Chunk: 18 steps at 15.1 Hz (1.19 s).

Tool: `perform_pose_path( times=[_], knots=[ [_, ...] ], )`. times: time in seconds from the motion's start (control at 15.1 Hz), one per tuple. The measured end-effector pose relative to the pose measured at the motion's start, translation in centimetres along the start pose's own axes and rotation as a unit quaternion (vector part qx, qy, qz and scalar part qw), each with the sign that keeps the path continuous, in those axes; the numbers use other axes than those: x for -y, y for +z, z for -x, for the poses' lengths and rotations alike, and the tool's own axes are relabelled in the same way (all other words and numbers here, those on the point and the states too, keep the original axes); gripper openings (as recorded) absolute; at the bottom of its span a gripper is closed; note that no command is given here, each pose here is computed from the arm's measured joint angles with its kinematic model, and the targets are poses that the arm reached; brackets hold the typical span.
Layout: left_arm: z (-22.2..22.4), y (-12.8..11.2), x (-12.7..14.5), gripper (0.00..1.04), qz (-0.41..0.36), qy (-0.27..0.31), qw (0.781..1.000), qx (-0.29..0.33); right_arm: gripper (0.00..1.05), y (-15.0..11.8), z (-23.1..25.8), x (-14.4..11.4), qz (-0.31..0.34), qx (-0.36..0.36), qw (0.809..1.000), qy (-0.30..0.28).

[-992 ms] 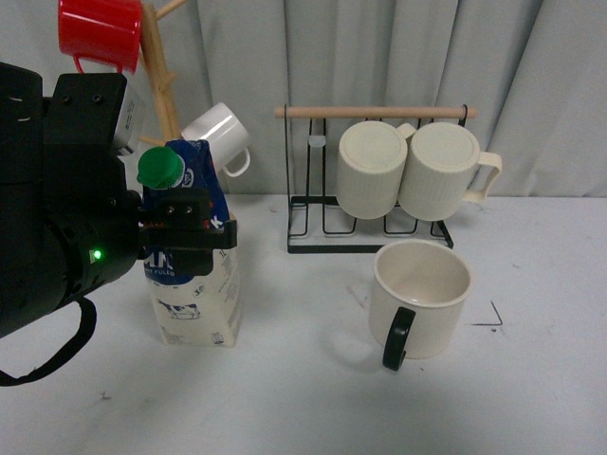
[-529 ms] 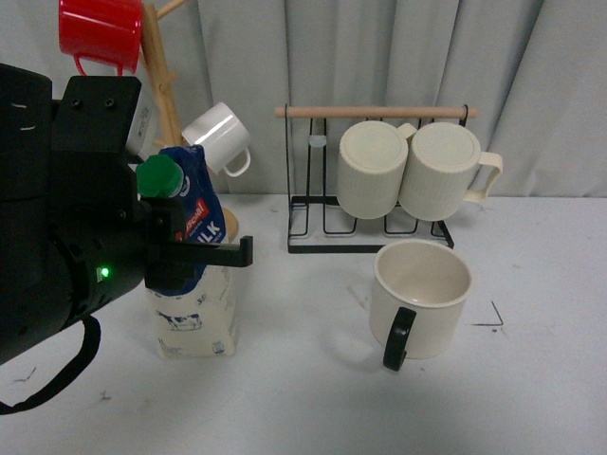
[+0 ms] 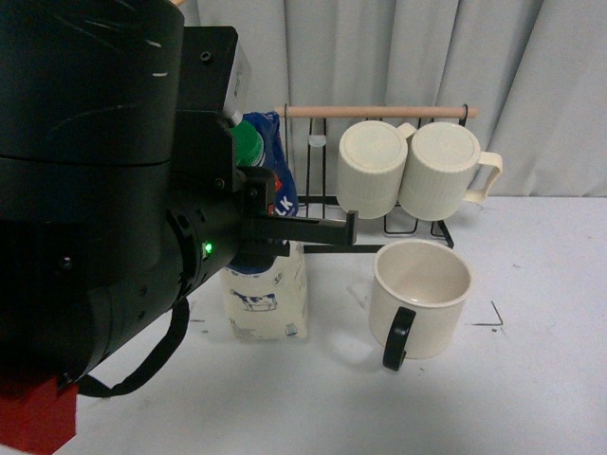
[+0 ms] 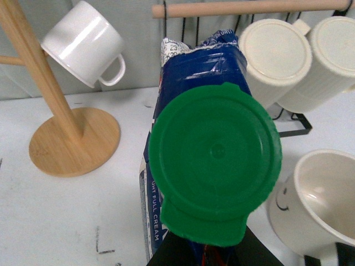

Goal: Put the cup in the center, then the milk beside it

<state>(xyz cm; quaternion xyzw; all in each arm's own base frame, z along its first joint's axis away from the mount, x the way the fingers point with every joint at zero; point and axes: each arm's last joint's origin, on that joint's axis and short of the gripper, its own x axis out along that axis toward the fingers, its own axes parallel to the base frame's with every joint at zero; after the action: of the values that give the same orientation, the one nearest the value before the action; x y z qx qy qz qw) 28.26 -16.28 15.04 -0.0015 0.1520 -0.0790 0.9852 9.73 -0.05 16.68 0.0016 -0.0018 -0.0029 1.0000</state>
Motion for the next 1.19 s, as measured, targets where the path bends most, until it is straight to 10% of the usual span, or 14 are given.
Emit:
perform_pose_path(
  times=[0.66, 1.19],
  knots=[
    [-1.8, -1.7, 3.2, 0.04, -0.007, 0.015, 1.000, -0.008, 0.98, 0.0, 0.0, 0.0, 0.000, 0.000, 1.000, 0.000],
    [3.3, -0.8, 2.3, 0.85, -0.017, -0.116, 0.993, -0.017, 0.98, 0.0, 0.0, 0.0, 0.000, 0.000, 1.000, 0.000]
  ],
)
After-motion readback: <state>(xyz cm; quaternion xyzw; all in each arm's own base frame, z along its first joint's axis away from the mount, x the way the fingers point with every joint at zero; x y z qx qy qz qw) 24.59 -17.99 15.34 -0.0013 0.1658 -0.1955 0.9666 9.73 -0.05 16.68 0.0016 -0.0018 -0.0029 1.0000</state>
